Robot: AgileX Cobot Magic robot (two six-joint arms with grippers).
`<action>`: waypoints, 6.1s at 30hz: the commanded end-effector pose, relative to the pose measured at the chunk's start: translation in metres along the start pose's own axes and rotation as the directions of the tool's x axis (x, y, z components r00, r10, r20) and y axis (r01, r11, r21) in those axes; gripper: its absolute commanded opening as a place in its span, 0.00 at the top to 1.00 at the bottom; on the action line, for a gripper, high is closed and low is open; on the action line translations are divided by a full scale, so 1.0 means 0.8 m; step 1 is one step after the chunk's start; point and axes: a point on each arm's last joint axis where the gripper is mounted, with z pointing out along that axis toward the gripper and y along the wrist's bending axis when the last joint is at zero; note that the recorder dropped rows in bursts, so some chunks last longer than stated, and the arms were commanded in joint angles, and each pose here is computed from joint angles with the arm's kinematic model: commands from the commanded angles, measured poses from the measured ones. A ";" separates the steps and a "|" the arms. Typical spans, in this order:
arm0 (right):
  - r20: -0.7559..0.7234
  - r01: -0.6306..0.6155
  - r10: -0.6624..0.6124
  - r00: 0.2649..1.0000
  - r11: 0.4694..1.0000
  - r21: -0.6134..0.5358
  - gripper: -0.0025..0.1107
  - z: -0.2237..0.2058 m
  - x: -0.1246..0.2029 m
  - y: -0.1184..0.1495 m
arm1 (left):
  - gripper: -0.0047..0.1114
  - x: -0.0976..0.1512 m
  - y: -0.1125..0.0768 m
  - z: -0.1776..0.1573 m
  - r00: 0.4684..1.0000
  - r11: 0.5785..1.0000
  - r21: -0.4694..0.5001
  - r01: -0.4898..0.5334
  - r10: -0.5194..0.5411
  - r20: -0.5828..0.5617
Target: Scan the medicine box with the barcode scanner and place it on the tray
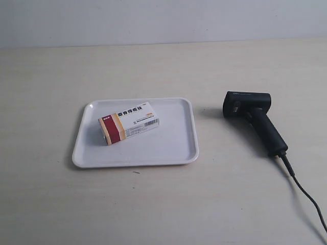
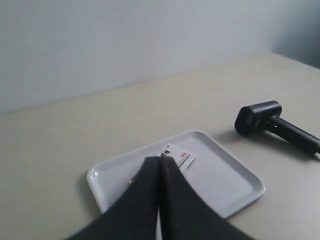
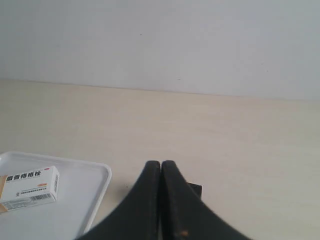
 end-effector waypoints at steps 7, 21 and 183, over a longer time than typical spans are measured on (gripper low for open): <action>-0.001 -0.003 0.003 1.000 1.000 0.001 0.98 -0.002 0.001 0.000 | 0.95 0.022 -0.042 -0.041 0.939 0.934 0.179 -0.308 0.267 0.218; -0.027 0.000 0.000 1.000 1.000 -0.002 0.98 -0.002 0.004 0.000 | 0.95 0.018 0.022 -0.052 0.963 0.913 -0.386 -0.135 0.212 0.166; 0.401 -0.185 0.062 0.914 0.943 0.276 0.98 -0.062 0.162 -0.035 | 0.95 0.070 0.032 -0.059 1.000 0.853 -0.522 -0.014 0.015 -0.002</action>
